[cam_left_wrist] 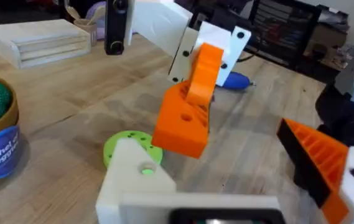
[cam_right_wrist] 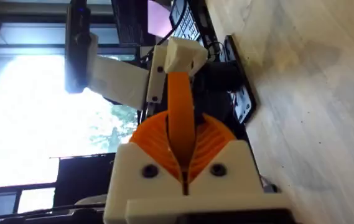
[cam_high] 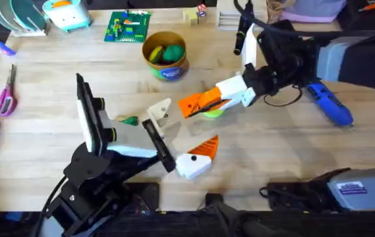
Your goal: Pick up the gripper from the table and insert it into the empty holder that is missing its gripper. Then pick up a screw, insert it into the mounting hole, and use the screwdriver to tighten it. Finally, clean up the table by picking up the vegetable and placing it into the bucket.
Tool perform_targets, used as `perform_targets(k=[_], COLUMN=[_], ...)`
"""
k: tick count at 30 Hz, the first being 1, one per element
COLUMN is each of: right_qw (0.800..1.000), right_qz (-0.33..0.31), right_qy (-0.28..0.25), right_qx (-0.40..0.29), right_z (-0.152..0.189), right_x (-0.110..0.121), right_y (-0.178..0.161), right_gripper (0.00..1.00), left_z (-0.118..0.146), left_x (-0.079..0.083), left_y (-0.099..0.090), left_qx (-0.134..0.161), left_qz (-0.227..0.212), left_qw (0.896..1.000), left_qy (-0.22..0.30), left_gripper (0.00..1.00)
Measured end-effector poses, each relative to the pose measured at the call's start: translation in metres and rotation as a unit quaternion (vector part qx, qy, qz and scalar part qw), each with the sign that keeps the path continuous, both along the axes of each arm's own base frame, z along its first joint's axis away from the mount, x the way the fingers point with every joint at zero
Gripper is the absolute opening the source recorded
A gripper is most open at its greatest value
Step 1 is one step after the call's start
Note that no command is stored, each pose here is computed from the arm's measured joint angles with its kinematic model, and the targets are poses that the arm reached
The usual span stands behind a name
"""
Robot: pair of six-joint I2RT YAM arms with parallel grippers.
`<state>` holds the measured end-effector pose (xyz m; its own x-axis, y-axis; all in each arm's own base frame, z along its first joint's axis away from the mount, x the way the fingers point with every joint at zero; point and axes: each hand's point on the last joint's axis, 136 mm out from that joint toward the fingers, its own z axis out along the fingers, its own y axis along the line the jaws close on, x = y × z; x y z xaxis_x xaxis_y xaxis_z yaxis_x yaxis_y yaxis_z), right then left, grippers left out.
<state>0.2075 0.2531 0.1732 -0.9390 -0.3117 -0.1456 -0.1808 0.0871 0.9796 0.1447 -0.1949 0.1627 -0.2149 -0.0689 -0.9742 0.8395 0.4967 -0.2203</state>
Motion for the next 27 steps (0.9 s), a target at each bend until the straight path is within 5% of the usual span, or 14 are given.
perform_targets(k=[27], right_qw=[0.998], right_qz=[0.027], right_qy=[0.060], right_qx=[-0.012], right_z=[-0.010], right_x=[-0.001], right_y=[0.027], right_gripper=[0.009], left_z=[0.000], left_x=[0.003], left_y=[0.002], left_qx=[-0.001], left_qz=[0.010], left_qw=[1.000], left_qy=[0.003], left_gripper=[0.993])
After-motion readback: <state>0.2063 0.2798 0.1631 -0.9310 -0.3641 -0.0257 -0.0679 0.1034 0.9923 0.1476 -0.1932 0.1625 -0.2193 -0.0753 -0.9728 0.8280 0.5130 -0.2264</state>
